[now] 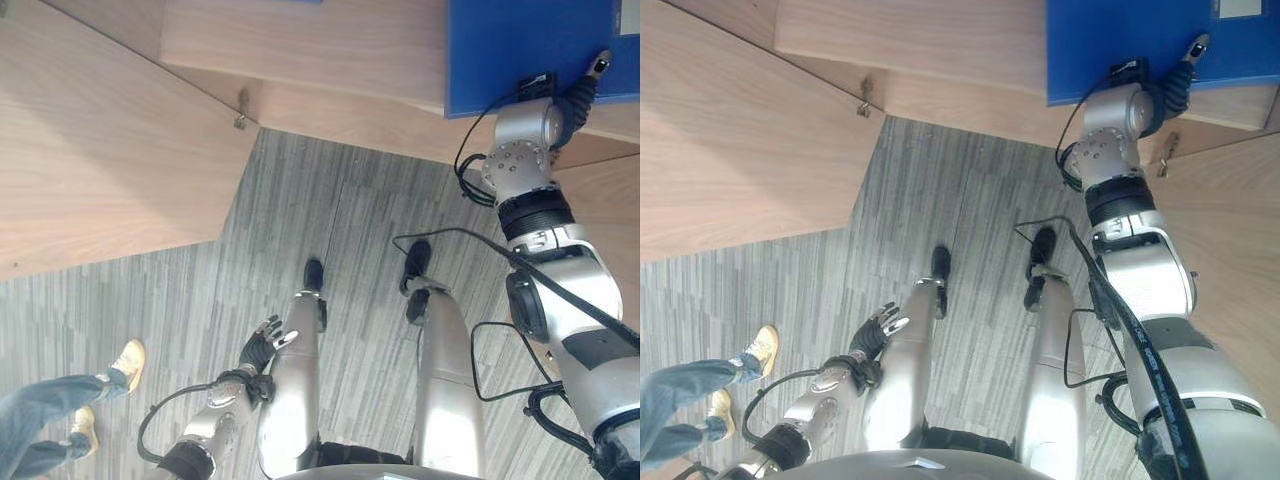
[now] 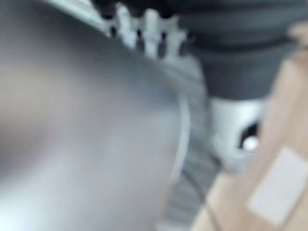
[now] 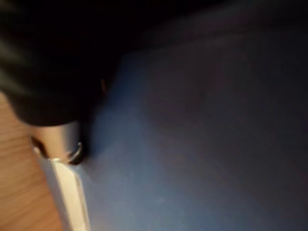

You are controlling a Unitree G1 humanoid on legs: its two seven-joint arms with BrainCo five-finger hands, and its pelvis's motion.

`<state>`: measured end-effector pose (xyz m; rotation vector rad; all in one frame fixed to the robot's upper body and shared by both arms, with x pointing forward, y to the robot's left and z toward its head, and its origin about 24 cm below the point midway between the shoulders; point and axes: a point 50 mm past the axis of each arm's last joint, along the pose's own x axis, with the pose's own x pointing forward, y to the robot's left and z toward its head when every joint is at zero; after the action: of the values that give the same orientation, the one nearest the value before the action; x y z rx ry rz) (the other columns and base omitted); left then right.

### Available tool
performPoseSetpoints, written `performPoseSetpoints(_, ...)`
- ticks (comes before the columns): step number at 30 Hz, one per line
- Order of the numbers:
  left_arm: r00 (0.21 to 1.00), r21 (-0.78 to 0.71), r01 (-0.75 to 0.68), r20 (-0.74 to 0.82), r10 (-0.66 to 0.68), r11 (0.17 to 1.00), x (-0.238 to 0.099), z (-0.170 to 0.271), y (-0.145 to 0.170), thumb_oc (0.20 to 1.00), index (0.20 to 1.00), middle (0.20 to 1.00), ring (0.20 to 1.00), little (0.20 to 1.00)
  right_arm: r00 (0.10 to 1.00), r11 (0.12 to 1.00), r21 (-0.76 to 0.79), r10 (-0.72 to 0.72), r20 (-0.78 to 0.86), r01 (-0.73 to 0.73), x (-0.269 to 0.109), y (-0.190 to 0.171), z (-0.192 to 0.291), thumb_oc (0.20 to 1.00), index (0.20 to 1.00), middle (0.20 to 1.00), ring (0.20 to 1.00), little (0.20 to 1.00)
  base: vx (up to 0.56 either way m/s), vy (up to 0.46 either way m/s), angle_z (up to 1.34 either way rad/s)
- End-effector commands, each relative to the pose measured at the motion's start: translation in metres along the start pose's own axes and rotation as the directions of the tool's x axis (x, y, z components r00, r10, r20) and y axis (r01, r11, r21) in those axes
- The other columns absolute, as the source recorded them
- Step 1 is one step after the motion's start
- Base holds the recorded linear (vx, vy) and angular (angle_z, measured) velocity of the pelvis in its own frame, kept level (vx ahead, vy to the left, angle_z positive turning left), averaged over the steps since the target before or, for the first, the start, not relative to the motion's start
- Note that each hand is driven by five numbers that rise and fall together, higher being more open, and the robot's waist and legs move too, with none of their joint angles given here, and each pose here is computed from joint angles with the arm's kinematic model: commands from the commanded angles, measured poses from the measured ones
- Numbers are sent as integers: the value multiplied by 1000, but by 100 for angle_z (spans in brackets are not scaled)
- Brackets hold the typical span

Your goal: Put the empty folder in the office cabinet

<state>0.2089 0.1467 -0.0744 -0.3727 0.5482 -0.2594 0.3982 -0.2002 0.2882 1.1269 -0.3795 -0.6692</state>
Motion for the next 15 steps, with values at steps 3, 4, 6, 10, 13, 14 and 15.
performPoseSetpoints(3, 973, -80, -115, -209, 96, 990, -41, -62, 18, 1000, 1000, 1000, 1000, 1000, 973, 996, 88, -17, 230, -3, 21, -8, 58, 200, 200, 200, 200, 200, 46, -33, 0)
performPoseSetpoints(4, 973, -82, -113, -209, 93, 990, -42, -62, 19, 1000, 1000, 1000, 1000, 1000, 973, 996, 90, -11, 231, -11, 20, -6, 58, 200, 200, 200, 200, 200, 35, -27, 2)
performPoseSetpoints(6, 973, -77, -107, -216, 88, 991, -43, -63, 20, 1000, 1000, 1000, 1000, 1000, 975, 995, 72, 45, 218, -62, 18, 0, 56, 200, 200, 200, 200, 200, 31, -22, 5)
performPoseSetpoints(10, 972, -78, -106, -218, 87, 991, -47, -66, 22, 1000, 1000, 1000, 1000, 1000, 970, 993, 53, 95, 223, -110, 16, 6, 57, 200, 200, 200, 200, 200, 19, -8, 3)
performPoseSetpoints(13, 970, -75, -111, -224, 92, 991, -49, -69, 23, 1000, 1000, 1000, 1000, 1000, 974, 988, -14, 156, 166, -156, 16, 9, 47, 200, 200, 200, 200, 200, 29, -10, 0)
performPoseSetpoints(14, 970, -78, -114, -224, 94, 990, -49, -69, 23, 1000, 1000, 1000, 1000, 1000, 971, 981, -55, 191, 145, -185, 15, 11, 43, 200, 200, 200, 200, 200, 45, -24, -8)
performPoseSetpoints(15, 970, -84, -126, -220, 105, 988, -48, -67, 25, 1000, 1000, 1000, 1000, 1000, 962, 970, -105, 231, 148, -217, 12, 14, 38, 200, 200, 200, 200, 200, 32, -18, -11)
